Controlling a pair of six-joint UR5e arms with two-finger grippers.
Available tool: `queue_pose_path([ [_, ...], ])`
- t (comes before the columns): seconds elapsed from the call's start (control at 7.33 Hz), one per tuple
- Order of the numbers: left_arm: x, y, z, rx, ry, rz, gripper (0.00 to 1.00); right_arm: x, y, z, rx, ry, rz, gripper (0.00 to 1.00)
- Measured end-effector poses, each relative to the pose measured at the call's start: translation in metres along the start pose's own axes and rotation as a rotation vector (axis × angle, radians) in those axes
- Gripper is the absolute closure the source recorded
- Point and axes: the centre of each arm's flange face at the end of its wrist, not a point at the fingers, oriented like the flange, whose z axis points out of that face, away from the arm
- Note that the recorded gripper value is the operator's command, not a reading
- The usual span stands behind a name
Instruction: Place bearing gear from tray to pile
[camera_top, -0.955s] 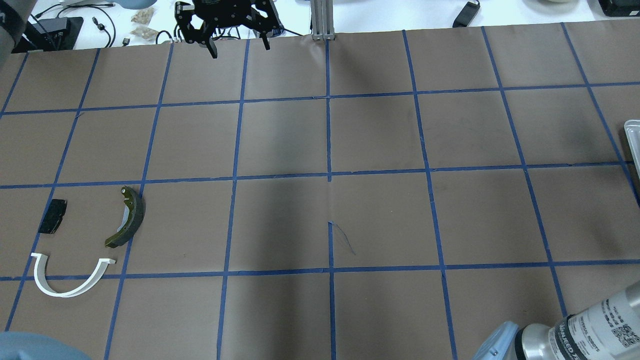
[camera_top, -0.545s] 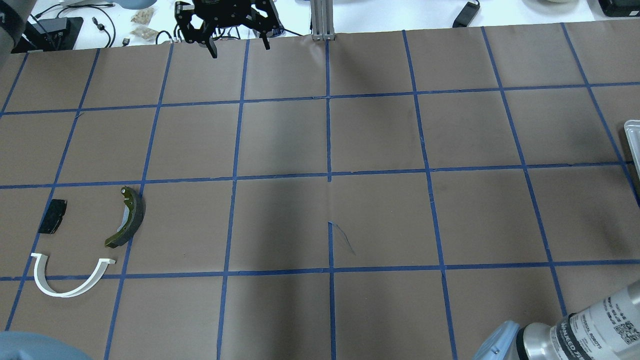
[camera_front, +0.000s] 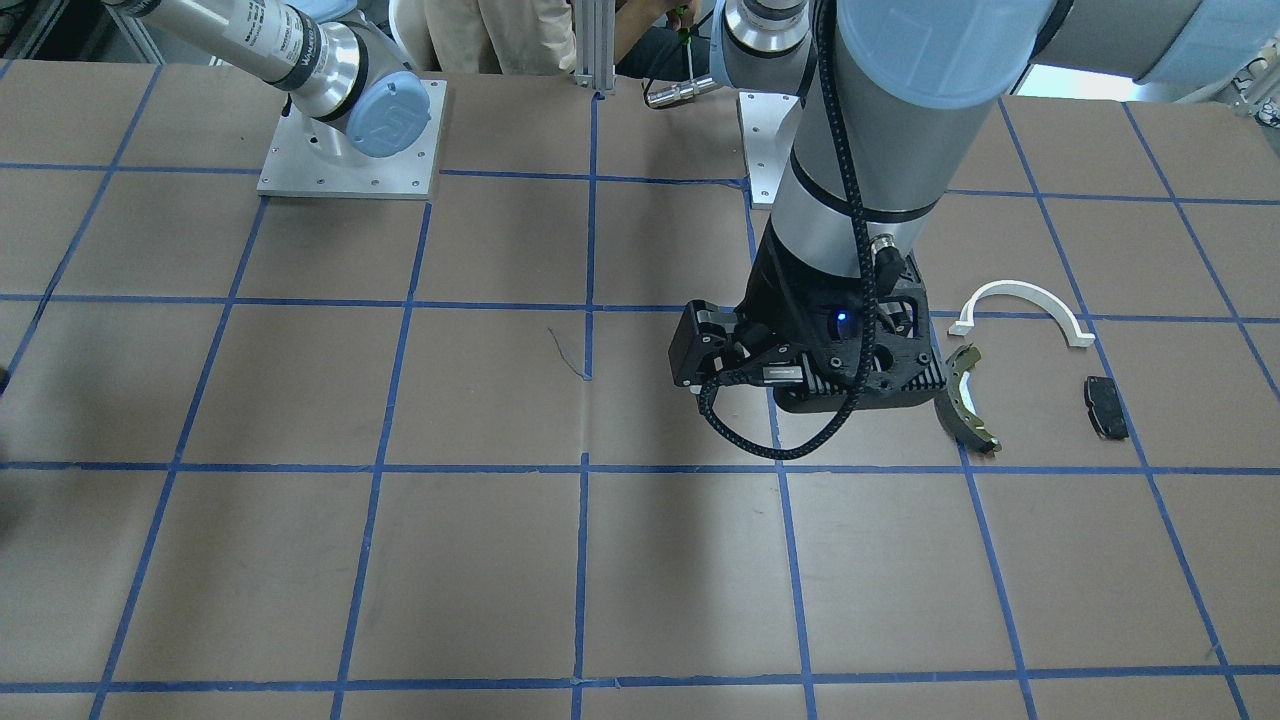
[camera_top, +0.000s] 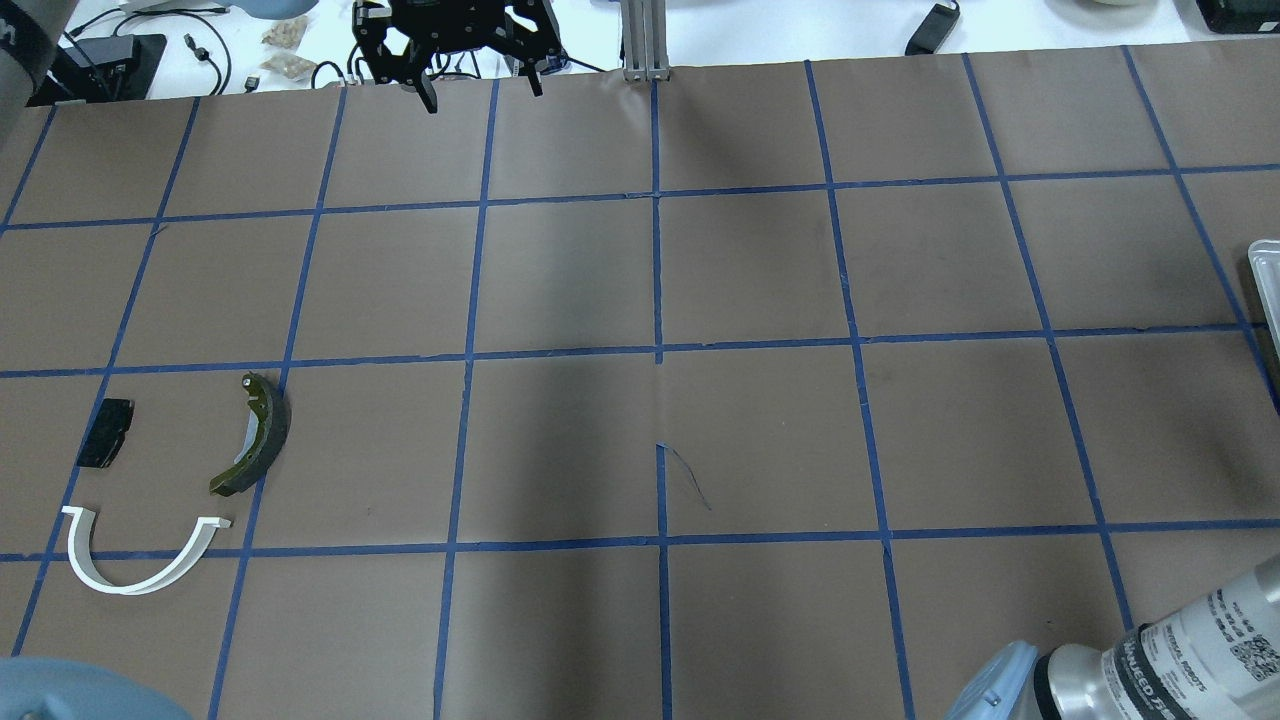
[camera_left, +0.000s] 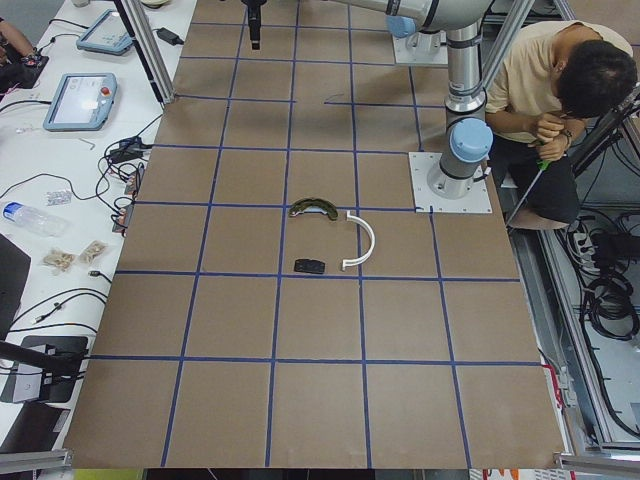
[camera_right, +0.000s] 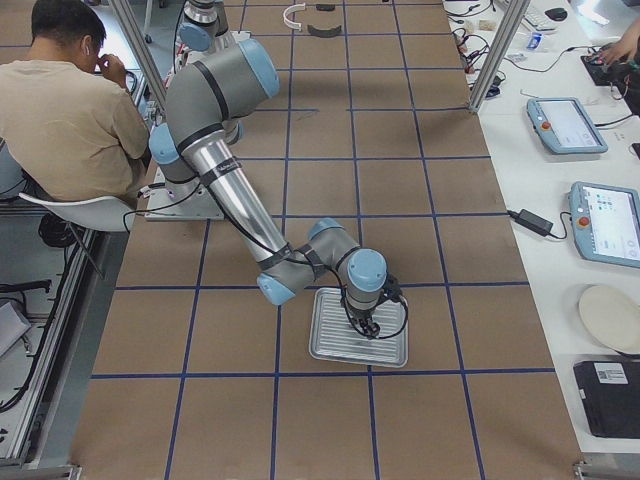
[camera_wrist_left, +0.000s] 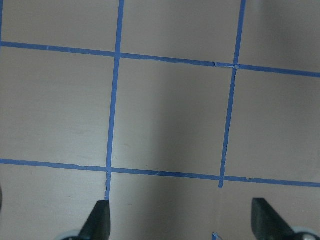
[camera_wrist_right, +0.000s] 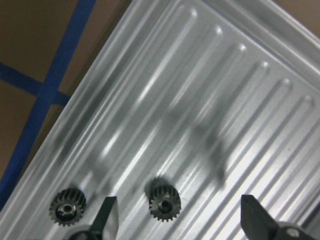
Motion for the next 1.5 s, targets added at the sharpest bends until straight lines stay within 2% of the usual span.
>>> queue_pose_path([
  [0.14, 0.000, 0.000, 0.000, 0.003, 0.001, 0.000, 0.00, 0.003, -0.001, 0.002, 0.001, 0.001, 0.005, 0.45],
  [0.55, 0.000, -0.005, 0.000, 0.029, 0.008, -0.001, 0.00, 0.002, -0.001, 0.006, 0.000, -0.007, 0.033, 0.49],
  [0.95, 0.000, -0.007, 0.001, 0.037, 0.010, -0.001, 0.00, 0.002, -0.002, 0.005, -0.002, -0.009, 0.040, 0.90],
  [1.09, 0.001, -0.007, 0.002, 0.038, 0.010, 0.000, 0.00, 0.001, -0.002, 0.004, -0.005, -0.010, 0.044, 0.99],
  [1.36, 0.001, -0.008, 0.004, 0.041, 0.010, 0.001, 0.00, -0.004, -0.004, -0.002, -0.011, -0.025, 0.050, 1.00],
  [1.5, 0.001, -0.008, 0.004, 0.041, 0.010, 0.000, 0.00, -0.009, -0.010, -0.014, -0.011, -0.036, 0.075, 1.00],
])
